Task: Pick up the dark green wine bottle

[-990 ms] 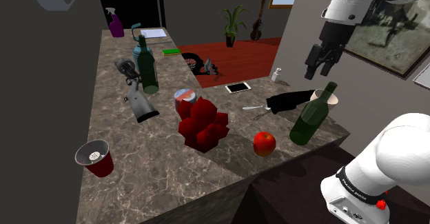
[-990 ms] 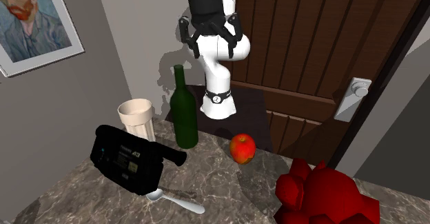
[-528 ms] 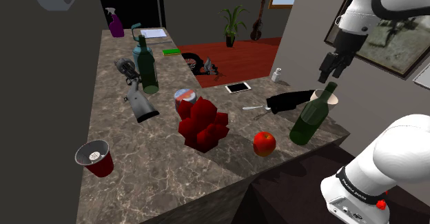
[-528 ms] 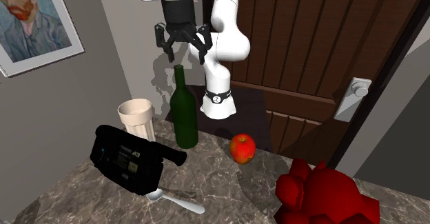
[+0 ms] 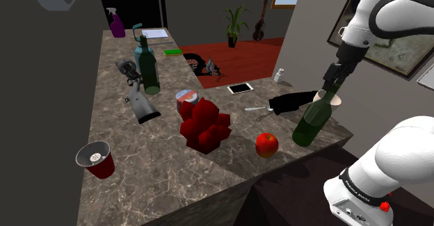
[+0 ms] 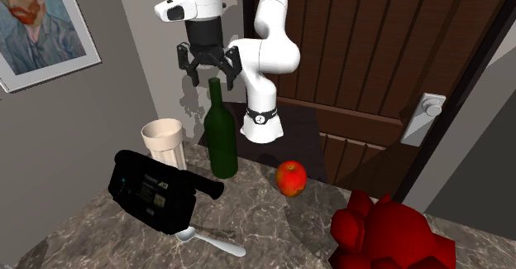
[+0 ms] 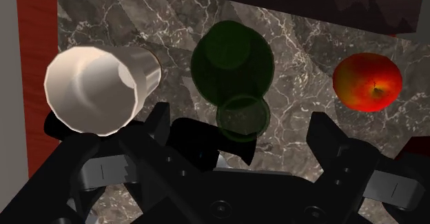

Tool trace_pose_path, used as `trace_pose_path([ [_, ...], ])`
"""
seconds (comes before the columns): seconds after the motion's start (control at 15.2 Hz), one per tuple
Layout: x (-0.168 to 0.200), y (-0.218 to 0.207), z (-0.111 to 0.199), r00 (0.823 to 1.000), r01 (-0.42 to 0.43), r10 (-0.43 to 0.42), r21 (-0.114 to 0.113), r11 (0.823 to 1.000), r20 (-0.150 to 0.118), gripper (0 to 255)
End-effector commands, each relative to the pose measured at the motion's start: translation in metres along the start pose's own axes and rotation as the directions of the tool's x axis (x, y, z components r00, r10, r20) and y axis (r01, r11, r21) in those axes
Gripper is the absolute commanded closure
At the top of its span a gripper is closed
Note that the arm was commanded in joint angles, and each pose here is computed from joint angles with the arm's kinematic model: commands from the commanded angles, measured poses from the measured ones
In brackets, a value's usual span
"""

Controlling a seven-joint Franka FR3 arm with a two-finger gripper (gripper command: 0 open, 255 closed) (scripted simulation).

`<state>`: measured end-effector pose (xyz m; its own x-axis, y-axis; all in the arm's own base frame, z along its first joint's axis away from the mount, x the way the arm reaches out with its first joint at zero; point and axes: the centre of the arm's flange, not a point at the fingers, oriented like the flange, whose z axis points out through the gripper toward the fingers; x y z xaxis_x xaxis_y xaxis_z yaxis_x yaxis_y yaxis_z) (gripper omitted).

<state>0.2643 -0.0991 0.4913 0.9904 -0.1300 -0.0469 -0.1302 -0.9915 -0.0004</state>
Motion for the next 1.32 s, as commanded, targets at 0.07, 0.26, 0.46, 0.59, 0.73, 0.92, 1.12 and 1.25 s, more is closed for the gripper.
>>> trace_pose_path([
  [0.07,0.001,0.000,0.015,1.000,0.000,0.000,0.000,1.000,-0.001,0],
  [0.26,0.001,-0.001,0.015,1.000,0.000,0.000,0.000,1.000,-0.001,255],
  [0.46,0.000,-0.001,0.015,1.000,0.000,0.000,0.000,1.000,-0.001,255],
  [0.59,0.001,-0.001,0.015,1.000,0.000,0.000,0.000,1.000,-0.001,255],
  [0.73,0.001,-0.001,0.015,1.000,0.000,0.000,0.000,1.000,-0.001,255],
  [0.92,0.000,0.000,0.004,1.000,0.000,0.000,0.000,1.000,-0.001,255],
  [1.12,-0.001,0.000,-0.012,1.000,0.000,0.000,0.000,1.000,-0.001,255],
  [1.25,-0.001,0.000,-0.022,1.000,0.000,0.000,0.000,1.000,-0.001,255],
])
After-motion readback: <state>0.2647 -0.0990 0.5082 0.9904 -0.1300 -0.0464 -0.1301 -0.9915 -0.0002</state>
